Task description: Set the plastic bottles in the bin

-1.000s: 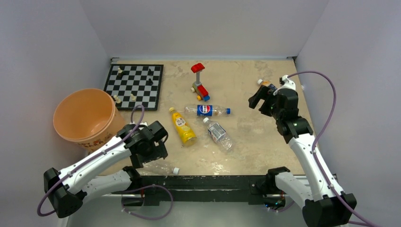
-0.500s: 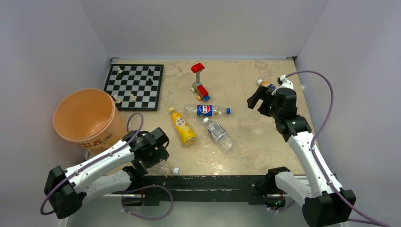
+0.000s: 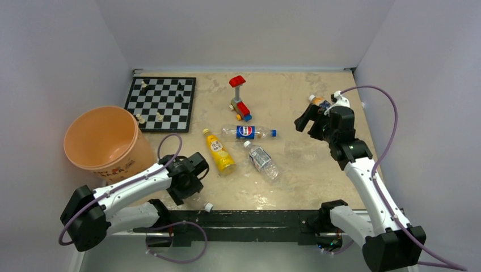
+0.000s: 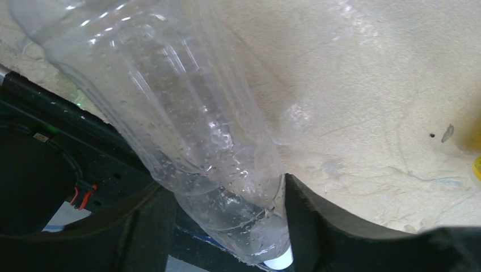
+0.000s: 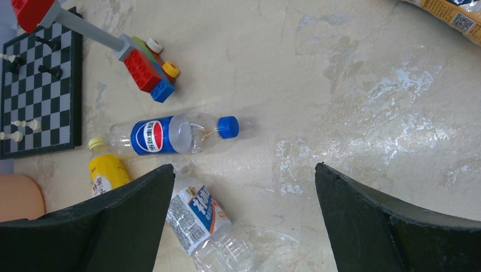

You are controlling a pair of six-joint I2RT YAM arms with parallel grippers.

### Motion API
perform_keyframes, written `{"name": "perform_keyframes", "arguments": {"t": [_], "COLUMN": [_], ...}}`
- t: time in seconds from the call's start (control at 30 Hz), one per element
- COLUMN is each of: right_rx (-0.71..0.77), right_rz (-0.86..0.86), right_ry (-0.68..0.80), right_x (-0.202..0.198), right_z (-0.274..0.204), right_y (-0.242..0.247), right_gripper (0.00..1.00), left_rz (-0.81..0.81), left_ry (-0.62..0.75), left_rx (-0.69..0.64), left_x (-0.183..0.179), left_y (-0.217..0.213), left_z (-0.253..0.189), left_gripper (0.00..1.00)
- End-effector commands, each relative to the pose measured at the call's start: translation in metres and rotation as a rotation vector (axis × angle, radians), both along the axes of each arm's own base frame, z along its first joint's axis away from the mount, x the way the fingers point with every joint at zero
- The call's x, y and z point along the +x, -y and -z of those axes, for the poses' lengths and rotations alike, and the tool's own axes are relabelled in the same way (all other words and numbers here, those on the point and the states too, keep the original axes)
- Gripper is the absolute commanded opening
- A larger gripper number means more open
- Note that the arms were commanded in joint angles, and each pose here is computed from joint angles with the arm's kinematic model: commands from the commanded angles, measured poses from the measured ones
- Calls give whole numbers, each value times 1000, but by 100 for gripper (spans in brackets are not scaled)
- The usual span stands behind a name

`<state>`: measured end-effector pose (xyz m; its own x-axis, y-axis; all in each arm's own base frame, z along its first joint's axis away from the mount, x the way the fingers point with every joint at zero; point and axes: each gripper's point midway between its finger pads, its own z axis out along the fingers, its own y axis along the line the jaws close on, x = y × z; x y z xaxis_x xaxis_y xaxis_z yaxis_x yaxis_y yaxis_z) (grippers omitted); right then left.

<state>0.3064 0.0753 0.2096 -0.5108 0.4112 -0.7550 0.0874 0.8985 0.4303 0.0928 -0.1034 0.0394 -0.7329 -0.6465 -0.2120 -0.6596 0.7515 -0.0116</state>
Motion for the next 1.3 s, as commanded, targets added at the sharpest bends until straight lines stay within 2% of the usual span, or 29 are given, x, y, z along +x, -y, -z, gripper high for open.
{"name": "perform_keyframes", "arguments": {"t": [0.0, 0.1, 0.23, 0.3, 0.5, 0.6, 0.87, 1.03, 1.17, 1.23, 1.27], "right_rx": [13, 14, 13, 13, 20, 9, 2, -5, 6, 15, 20], "right_rz": [-21, -17, -18, -19, -19, -28, -43, -54, -72, -82, -91], "right_ry": [25, 28, 24, 22, 26, 41, 90, 81, 73, 62, 63], "right_x": [6, 6, 6, 6, 9, 11, 9, 7, 9, 10, 11], "right_z": [-5, -7, -6, -6, -9, -17, -36, -33, -30, -29, -31], "right_y": [-5, -4, -4, -4, -6, -5, -6, -6, -11, -13, -15], "right_gripper": [99, 99, 99, 99, 99, 99, 99, 99, 99, 99, 99], "left_rz": [69, 137, 270, 342, 548, 638, 510, 245, 43, 39, 18], "left_ry": [52, 79, 208, 292, 556, 692, 840, 894, 940, 910, 937], "left_rx": [-1, 6, -19, -24, 25, 94, 495, 739, 945, 1012, 1025], "left_x": [25, 37, 63, 75, 98, 105, 96, 73, 66, 67, 71], "left_y": [17, 24, 38, 41, 29, 15, -90, -162, -192, -199, -201], "left_z": [-7, -22, -68, -96, -189, -238, -333, -367, -393, -402, -408], "left_gripper": [56, 39, 24, 20, 0, 0, 0, 0, 0, 0, 0]}}
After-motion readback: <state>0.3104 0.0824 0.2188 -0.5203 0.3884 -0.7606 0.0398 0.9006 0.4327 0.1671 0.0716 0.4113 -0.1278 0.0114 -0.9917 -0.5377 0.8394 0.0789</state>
